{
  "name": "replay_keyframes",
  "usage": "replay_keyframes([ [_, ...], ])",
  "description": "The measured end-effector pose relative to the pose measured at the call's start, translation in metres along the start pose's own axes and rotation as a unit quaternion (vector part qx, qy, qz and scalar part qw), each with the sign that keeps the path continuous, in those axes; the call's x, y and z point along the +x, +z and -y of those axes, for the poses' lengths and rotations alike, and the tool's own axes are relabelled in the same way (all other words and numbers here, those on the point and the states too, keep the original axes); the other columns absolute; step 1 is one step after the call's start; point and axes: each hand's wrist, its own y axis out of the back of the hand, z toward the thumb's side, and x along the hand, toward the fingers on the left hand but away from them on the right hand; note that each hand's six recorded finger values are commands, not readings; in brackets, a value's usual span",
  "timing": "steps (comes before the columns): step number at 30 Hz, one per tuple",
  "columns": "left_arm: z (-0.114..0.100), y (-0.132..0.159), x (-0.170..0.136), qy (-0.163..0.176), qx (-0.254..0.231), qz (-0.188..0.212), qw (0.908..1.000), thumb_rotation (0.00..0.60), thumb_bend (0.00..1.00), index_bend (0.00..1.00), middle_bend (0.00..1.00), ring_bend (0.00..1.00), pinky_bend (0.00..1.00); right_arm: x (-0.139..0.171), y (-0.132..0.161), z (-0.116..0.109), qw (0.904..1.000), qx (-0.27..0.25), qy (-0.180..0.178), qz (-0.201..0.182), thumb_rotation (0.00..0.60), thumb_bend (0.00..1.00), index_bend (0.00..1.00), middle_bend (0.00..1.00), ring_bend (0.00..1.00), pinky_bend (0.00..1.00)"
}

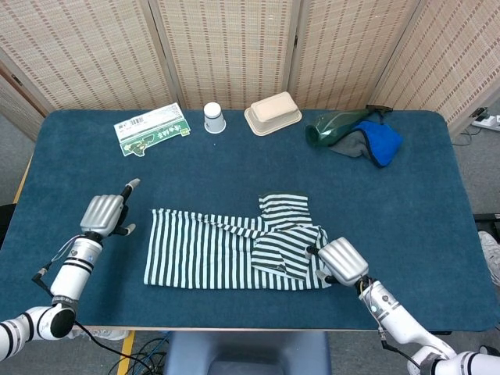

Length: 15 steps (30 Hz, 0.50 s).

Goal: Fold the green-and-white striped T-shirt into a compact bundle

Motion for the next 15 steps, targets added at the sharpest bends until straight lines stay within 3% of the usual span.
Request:
replay_keyframes([
  [7, 0.005, -0.006, -0.009, -0.007, 0.002, -0.004, 1.0, 0.6, 0.26, 0.0, 0.85, 0.78, 0.97, -0.003, 0.014, 0.024, 0.9993, 0.009, 0.03, -0.019, 0.6, 0.27, 0.43, 0.92, 1.0, 1.0],
  [15, 0.007, -0.01, -0.009, -0.009, -0.003, -0.008, 0.9999, 0.6, 0.26, 0.0, 0.85, 0.78, 0.97, -0.009, 0.021, 0.03, 0.9991, 0.016, 0.031, -0.025, 0.6, 0.28, 0.44, 0.92, 1.0, 1.0],
])
